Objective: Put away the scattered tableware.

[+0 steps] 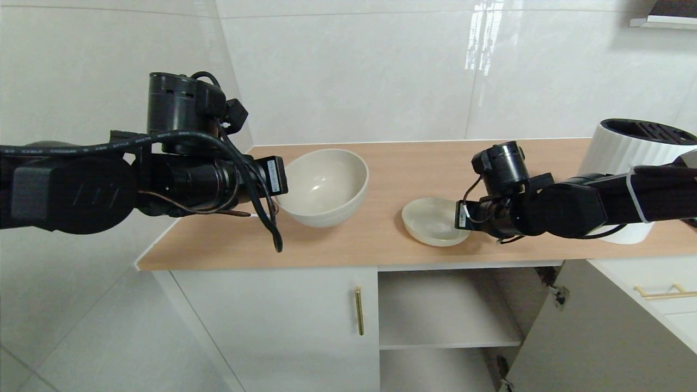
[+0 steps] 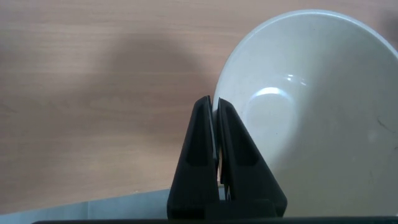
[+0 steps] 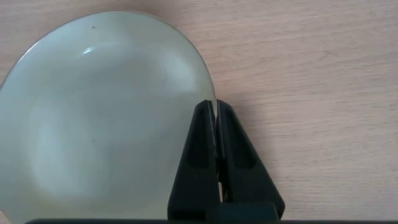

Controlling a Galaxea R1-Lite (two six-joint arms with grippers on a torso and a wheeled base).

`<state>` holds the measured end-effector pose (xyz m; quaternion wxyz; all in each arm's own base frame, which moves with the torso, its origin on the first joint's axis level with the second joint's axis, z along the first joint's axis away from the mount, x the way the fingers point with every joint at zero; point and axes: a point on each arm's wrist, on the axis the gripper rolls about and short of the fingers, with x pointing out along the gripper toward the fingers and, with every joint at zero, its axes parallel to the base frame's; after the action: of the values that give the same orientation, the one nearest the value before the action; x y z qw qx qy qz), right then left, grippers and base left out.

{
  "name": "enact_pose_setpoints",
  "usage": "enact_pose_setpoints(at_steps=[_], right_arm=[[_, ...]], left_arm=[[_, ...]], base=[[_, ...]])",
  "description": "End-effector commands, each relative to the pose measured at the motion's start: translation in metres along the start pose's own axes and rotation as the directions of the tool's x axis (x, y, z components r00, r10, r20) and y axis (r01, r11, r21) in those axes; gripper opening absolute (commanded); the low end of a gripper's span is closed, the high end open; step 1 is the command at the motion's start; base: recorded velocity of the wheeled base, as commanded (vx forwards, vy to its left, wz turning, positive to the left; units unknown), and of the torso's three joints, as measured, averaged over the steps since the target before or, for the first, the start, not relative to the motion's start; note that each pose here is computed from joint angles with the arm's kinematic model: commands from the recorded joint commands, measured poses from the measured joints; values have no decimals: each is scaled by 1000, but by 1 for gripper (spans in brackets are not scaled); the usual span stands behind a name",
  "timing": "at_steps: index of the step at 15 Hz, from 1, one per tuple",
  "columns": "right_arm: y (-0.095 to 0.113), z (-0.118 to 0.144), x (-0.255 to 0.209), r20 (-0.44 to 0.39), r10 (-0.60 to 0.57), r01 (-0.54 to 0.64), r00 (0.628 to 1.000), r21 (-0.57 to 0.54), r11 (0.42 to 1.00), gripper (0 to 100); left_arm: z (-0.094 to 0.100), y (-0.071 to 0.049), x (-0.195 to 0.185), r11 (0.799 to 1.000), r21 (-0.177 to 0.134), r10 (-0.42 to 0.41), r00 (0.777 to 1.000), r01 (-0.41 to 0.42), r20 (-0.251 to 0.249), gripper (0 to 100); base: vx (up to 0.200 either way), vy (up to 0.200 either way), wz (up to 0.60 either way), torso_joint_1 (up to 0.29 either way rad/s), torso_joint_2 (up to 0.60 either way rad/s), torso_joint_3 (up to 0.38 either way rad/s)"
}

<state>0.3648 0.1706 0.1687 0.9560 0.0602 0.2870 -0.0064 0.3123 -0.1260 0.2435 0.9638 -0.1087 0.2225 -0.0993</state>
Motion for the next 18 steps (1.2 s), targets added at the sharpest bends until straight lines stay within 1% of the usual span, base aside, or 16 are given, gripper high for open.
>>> enact_pose_setpoints(at_steps=[1,2,4,6,7,9,11,14,15,16,17,18], right_arm=[[-1,5,-8,15,8,-8,1000,9,1000,0],[-2,7,-13,23,13,-13,1000,12,1000,0],[-6,18,-32,62,27,-29,998,25,999,0],[-11,27,-66,110,58,-62,992,33,998,0],[-10,31,-85,139,85,-91,987,37,995,0],[-15,36,-105,173,102,-112,980,50,992,0],[-20,35,-118,186,105,-124,977,89,988,0],[-24,25,-137,180,125,-141,976,77,987,0],[-22,17,-144,163,143,-154,976,57,986,0],[-20,12,-146,153,153,-162,976,47,986,0],[-14,-1,-151,104,177,-179,979,11,984,0],[-12,-11,-153,69,185,-185,980,-11,983,0]], left_arm=[[1,0,-5,1000,4,-4,1000,4,7,0],[0,0,-6,1000,7,-4,1000,4,6,0],[1,-4,-18,1000,11,-24,1000,24,19,0],[-1,-7,-28,999,15,-37,999,37,23,0],[-2,-8,-32,999,18,-44,999,43,24,0],[-4,-8,-37,999,20,-50,999,50,21,0],[-6,-7,-46,998,21,-56,998,55,23,0],[-9,-5,-65,998,22,-66,997,66,36,0],[-15,-2,-71,998,24,-65,998,64,24,0],[-19,-3,-73,997,27,-68,998,68,16,0],[-24,-5,-79,996,34,-84,996,84,6,0],[-29,-6,-83,995,41,-93,996,94,-5,0]], base=[[0,0,0,0,0,0],[0,0,0,0,0,0],[0,0,0,0,0,0],[0,0,0,0,0,0],[0,0,0,0,0,0],[0,0,0,0,0,0],[0,0,0,0,0,0],[0,0,0,0,0,0],[0,0,0,0,0,0],[0,0,0,0,0,0],[0,0,0,0,0,0],[0,0,0,0,0,0]])
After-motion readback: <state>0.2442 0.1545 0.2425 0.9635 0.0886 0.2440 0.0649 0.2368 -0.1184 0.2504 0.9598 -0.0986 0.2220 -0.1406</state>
